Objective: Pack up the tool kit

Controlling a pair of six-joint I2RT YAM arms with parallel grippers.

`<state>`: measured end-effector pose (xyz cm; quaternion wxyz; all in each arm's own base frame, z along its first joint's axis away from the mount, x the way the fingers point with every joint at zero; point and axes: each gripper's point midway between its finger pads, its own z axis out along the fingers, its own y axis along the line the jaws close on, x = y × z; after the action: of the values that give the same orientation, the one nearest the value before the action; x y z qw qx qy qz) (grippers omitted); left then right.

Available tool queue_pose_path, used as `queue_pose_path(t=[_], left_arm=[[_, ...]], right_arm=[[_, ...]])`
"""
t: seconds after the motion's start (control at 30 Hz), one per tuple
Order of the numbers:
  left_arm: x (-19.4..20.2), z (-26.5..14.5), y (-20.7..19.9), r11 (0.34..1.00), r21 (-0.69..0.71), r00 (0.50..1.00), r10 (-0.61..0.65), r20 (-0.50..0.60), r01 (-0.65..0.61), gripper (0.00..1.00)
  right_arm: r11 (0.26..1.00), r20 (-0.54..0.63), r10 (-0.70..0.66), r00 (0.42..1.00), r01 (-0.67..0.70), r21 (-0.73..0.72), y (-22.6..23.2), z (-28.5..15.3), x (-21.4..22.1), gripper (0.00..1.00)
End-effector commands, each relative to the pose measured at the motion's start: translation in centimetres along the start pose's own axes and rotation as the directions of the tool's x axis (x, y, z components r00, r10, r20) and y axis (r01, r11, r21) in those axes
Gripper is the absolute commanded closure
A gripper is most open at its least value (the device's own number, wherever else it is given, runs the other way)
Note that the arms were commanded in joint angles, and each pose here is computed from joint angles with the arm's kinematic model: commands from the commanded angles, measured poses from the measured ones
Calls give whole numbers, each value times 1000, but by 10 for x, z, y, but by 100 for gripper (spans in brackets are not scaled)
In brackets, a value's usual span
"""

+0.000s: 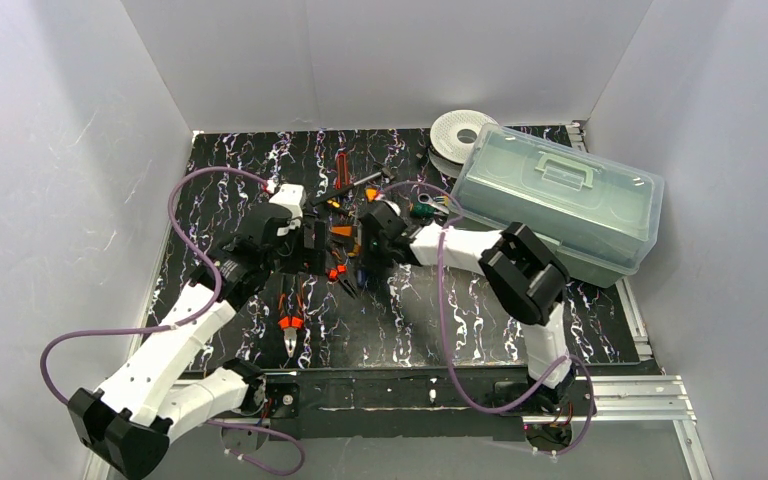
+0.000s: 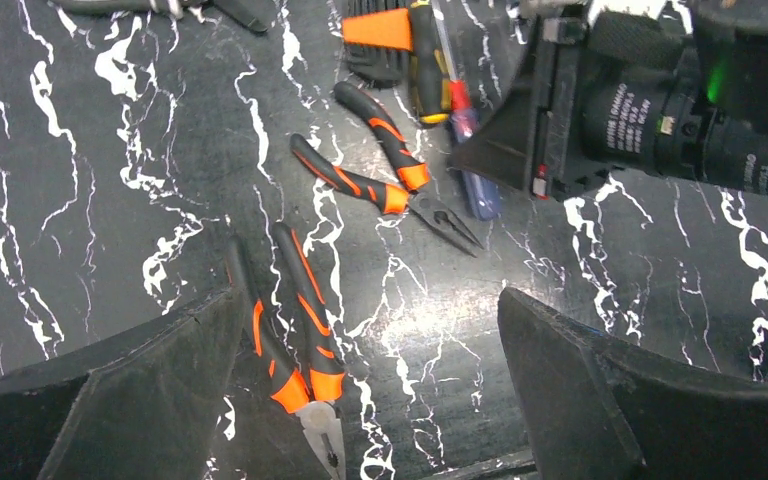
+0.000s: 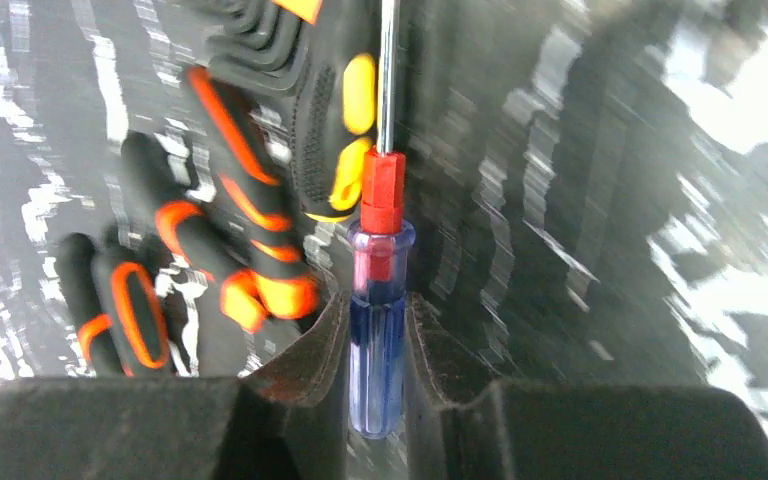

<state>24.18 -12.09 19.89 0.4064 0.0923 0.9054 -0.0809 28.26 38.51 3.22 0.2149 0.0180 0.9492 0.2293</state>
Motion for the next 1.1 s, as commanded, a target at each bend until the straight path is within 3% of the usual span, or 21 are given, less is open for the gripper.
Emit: queue_pose_path(t=[0.0, 0.13, 0.27, 0.4, 0.5, 0.57, 0.8, 1.07], left_arm=[[13, 9, 12, 998, -30, 997, -53, -47, 52, 2], [20, 18, 17, 993, -43, 989, -112, -94, 109, 2], [27, 22, 38, 976, -147, 975, -178, -131, 159, 2], [32, 25, 49, 951, -192, 949, -274, -156, 243, 2], [34, 28, 44, 946, -177, 938, -303, -170, 273, 2], [34, 31, 43, 939, -181, 932, -321, -170, 291, 2], [37, 63, 16, 931, -101, 897, -365, -251, 350, 2], [28, 120, -48, 925, -49, 889, -377, -260, 378, 5]], right_arm=[[926, 74, -224, 972, 236, -294, 82, 8, -33, 86], [886, 49, -274, 960, 272, -376, 118, 26, -47, 86], [819, 64, -291, 955, 283, -499, 163, 26, -65, 82], [809, 157, -271, 950, 314, -497, 187, -8, -119, 54], [831, 212, -220, 952, 297, -471, 169, -35, -156, 30], [840, 230, -195, 954, 283, -464, 152, -52, -173, 22], [872, 306, -191, 933, 304, -383, 84, -120, -191, 18], [906, 437, -255, 863, 371, -205, 24, -194, -171, 18]])
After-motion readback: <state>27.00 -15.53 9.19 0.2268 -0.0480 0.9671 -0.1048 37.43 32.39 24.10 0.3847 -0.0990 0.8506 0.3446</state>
